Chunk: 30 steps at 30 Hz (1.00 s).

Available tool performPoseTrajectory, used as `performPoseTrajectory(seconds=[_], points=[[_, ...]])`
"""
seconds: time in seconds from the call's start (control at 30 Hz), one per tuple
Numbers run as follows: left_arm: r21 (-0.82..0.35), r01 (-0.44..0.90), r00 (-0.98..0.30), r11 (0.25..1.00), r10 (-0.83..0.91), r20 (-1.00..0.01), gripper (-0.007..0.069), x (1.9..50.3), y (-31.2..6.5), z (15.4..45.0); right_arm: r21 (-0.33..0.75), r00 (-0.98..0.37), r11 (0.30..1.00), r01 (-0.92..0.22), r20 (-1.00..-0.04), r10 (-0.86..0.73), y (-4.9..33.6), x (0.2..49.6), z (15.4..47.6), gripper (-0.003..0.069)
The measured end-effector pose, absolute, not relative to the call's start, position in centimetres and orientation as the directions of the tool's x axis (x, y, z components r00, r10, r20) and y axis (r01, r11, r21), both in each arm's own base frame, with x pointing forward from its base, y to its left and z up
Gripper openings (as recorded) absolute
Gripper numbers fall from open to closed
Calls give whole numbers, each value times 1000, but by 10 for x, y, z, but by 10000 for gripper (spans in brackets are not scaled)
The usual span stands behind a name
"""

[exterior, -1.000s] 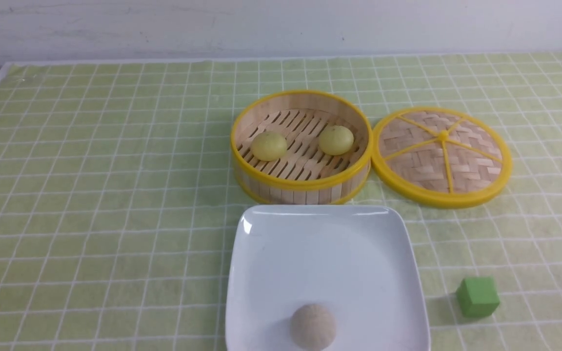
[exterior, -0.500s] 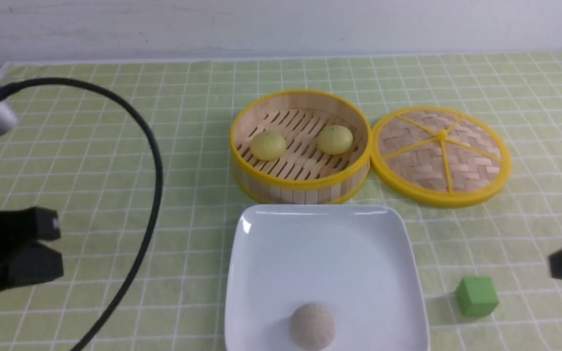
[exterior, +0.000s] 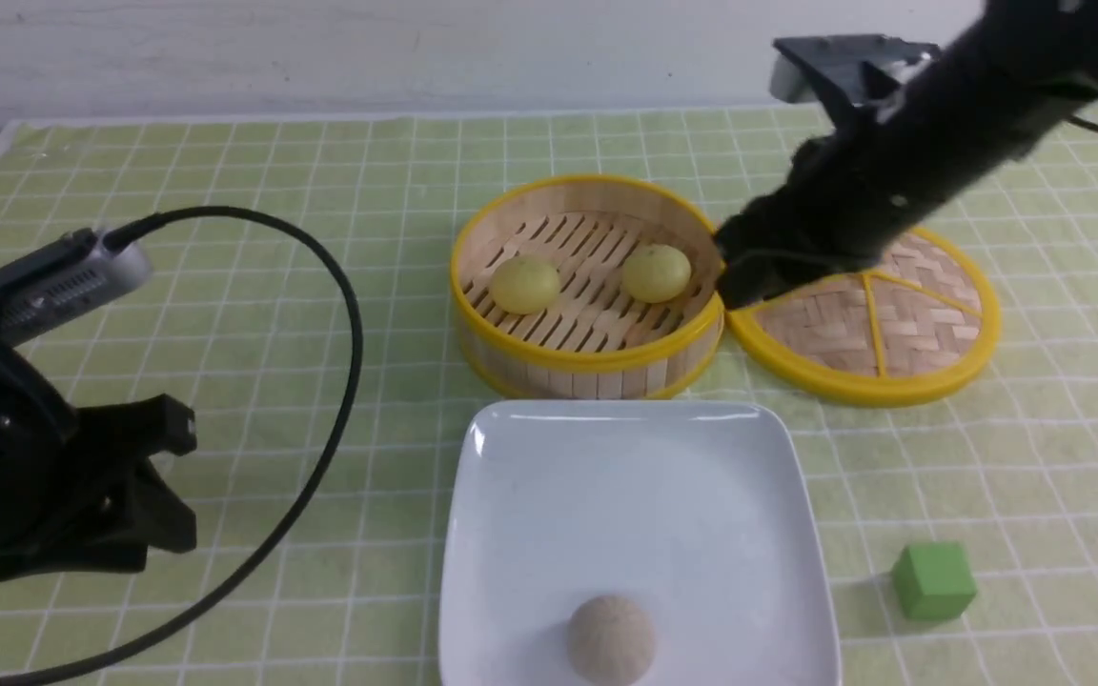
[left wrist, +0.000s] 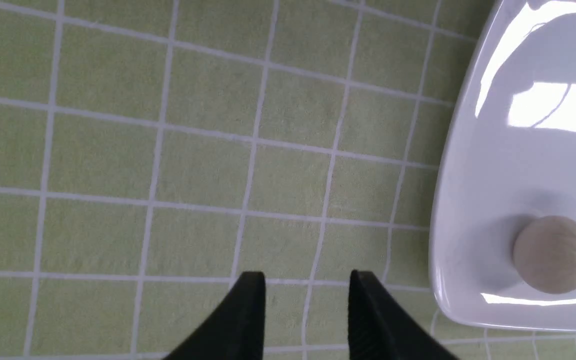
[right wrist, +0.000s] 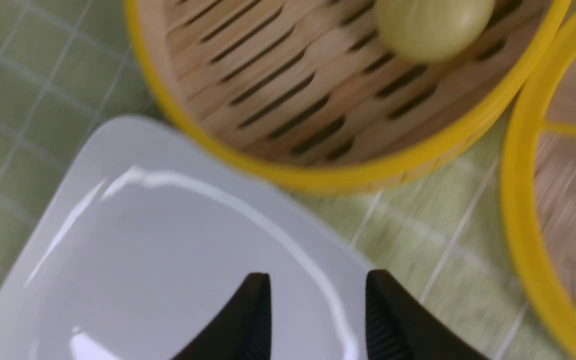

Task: Put the steamed buns into the plate on the green tablecloth.
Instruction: 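Reach toward a bun in the bamboo steamer with the right gripper, then move the steamed bun from the bamboo steamer onto the white plate with the right gripper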

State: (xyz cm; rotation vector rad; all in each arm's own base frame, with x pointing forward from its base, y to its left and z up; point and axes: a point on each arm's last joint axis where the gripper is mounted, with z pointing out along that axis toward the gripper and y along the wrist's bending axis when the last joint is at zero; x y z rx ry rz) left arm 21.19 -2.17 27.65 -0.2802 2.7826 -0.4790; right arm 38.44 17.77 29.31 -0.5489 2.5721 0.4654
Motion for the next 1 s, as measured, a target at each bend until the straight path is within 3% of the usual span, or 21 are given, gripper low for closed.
performPoseTrajectory(seconds=[0.23,0.43,0.6,0.67,0.7,0.83,0.93,0.97,1.0], points=[[-368,-143,-934,919,-248,-257,300,212,-23,277,117,-826,897,-426,-454,-333,205,461,244,396],[-376,-146,-934,915,-252,-252,302,213,-24,276,89,-831,899,-428,-429,-353,218,496,212,389],[-376,-147,-934,915,-253,-251,302,213,-24,276,100,-833,897,-431,-427,-352,220,498,209,232],[-379,-147,-934,914,-254,-250,302,213,-24,276,98,-828,895,-435,-434,-355,219,497,214,72],[-379,-147,-934,914,-255,-250,302,213,-24,276,97,-827,895,-436,-436,-356,219,497,216,53],[-381,-148,-935,913,-255,-248,302,213,-24,276,94,-806,894,-439,-482,-345,215,487,255,13],[-381,-149,-935,913,-255,-246,302,213,-24,276,94,-753,888,-449,-576,-320,205,462,325,13],[-381,-149,-935,913,-255,-246,302,213,-24,276,93,-748,888,-450,-582,-318,204,459,330,13],[-381,-149,-935,913,-255,-247,302,213,-24,276,102,-719,884,-457,-628,-299,196,438,368,13]])
